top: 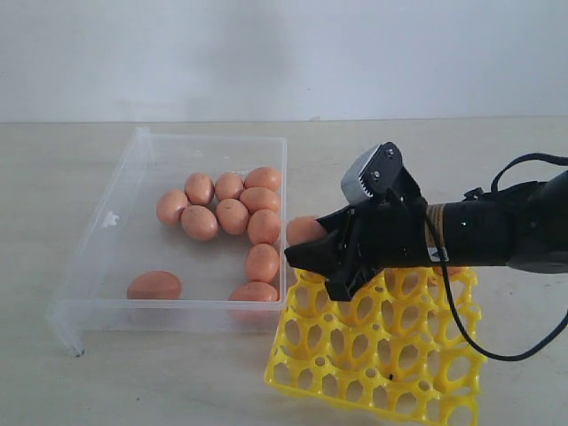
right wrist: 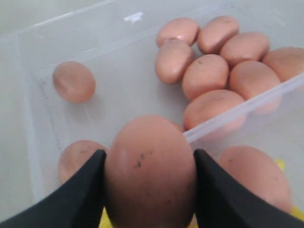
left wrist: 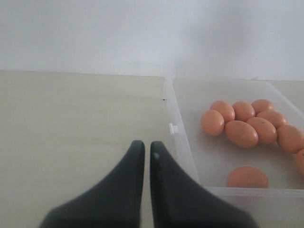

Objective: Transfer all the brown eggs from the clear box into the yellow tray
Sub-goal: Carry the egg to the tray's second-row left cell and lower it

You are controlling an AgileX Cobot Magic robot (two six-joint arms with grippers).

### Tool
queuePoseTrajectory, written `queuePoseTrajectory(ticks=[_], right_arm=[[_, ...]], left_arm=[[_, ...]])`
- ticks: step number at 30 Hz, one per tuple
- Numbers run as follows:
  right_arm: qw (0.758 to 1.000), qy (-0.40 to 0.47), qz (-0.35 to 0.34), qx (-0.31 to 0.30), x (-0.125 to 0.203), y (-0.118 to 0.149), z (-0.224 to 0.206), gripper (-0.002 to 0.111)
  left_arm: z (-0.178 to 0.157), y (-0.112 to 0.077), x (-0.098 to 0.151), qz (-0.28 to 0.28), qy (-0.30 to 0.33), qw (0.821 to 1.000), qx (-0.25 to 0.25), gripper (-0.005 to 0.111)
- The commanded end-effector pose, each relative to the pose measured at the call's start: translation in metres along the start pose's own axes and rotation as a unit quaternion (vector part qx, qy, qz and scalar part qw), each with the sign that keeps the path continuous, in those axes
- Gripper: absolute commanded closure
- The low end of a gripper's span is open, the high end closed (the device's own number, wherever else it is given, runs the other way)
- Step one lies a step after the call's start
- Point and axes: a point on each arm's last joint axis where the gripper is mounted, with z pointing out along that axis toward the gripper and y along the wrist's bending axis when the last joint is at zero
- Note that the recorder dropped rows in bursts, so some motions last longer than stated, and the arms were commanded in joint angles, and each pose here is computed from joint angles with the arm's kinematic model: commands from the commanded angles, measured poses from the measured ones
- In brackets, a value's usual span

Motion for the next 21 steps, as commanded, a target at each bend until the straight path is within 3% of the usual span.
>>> queuePoseTrajectory(ticks=[1,21], right_arm=[[0.999,0.008,0.015,0.047,-0.0002,-0.0084,-0.0002,0.108],[0.999,0.025,0.008,0.030,0.0028,-0.0053,0.0000,0.108]], left_arm=[[0.0001,0.0001,0.0002,0.000,-0.003,1.000,-0.001,0.103],[0.0001,0.0001,0.0002,0.000,-0.003,1.000,-0.001,0.103]])
